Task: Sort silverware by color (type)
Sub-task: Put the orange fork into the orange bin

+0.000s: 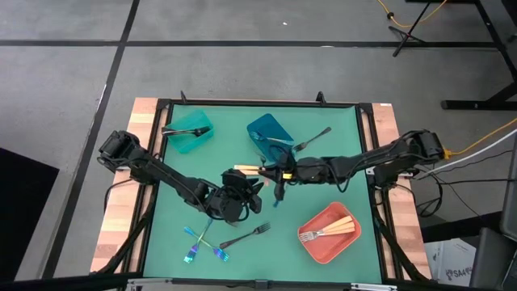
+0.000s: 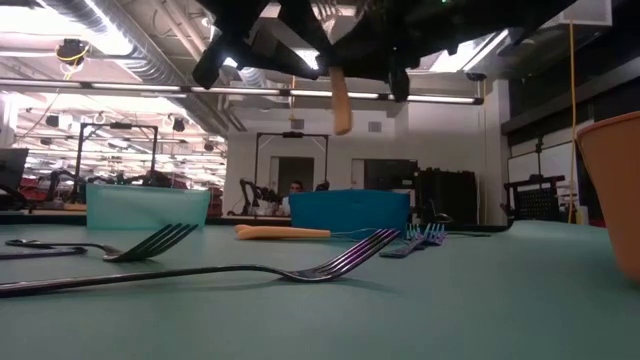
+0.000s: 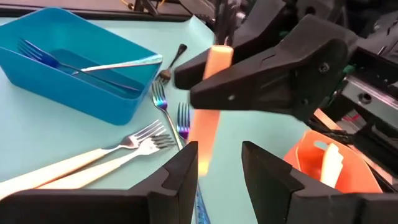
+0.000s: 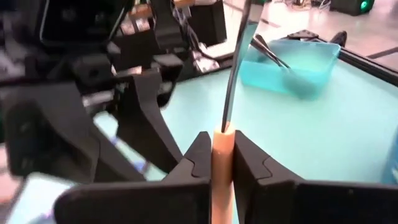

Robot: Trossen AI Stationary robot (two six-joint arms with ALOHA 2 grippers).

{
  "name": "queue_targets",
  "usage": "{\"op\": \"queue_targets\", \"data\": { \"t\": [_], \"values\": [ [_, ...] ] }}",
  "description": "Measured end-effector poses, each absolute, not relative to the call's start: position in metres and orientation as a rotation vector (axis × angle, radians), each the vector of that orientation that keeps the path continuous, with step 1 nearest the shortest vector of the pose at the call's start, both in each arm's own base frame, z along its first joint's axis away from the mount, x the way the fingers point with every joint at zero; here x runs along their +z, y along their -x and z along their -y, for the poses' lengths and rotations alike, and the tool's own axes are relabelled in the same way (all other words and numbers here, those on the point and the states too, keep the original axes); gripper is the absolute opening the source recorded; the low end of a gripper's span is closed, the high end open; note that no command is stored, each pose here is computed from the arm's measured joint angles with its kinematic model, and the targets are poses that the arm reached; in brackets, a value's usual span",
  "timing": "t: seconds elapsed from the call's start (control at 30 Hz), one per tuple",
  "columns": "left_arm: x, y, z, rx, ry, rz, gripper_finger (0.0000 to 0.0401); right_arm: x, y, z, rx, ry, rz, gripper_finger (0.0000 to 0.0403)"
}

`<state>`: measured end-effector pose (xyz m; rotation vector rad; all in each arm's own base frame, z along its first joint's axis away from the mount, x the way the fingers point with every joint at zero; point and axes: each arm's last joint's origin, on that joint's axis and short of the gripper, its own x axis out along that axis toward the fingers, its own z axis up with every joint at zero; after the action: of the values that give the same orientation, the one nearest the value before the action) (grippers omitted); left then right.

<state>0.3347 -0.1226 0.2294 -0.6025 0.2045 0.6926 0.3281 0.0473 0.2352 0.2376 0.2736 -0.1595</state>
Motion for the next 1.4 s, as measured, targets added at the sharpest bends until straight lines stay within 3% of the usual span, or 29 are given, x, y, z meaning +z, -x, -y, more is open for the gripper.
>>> {"op": "queue_targets", "data": {
  "t": [0.67, 1.17, 1.4],
  "values": [
    [0.228, -0.334, 0.122, 0.683, 0.597, -0.230, 0.0118, 0.268, -0.249, -0.036, -0.129, -0.142, -0.639, 0.0012],
    [0.228, -0.334, 0.122, 0.684, 0.597, -0.230, 0.0118, 0.260, -0.191, -0.035, 0.000, -0.322, -1.088, 0.0012],
    [0.228, -0.334, 0.122, 0.684, 0.597, -0.230, 0.0118, 0.259, -0.185, -0.041, 0.125, -0.383, -1.174, 0.0012]
  ]
}}
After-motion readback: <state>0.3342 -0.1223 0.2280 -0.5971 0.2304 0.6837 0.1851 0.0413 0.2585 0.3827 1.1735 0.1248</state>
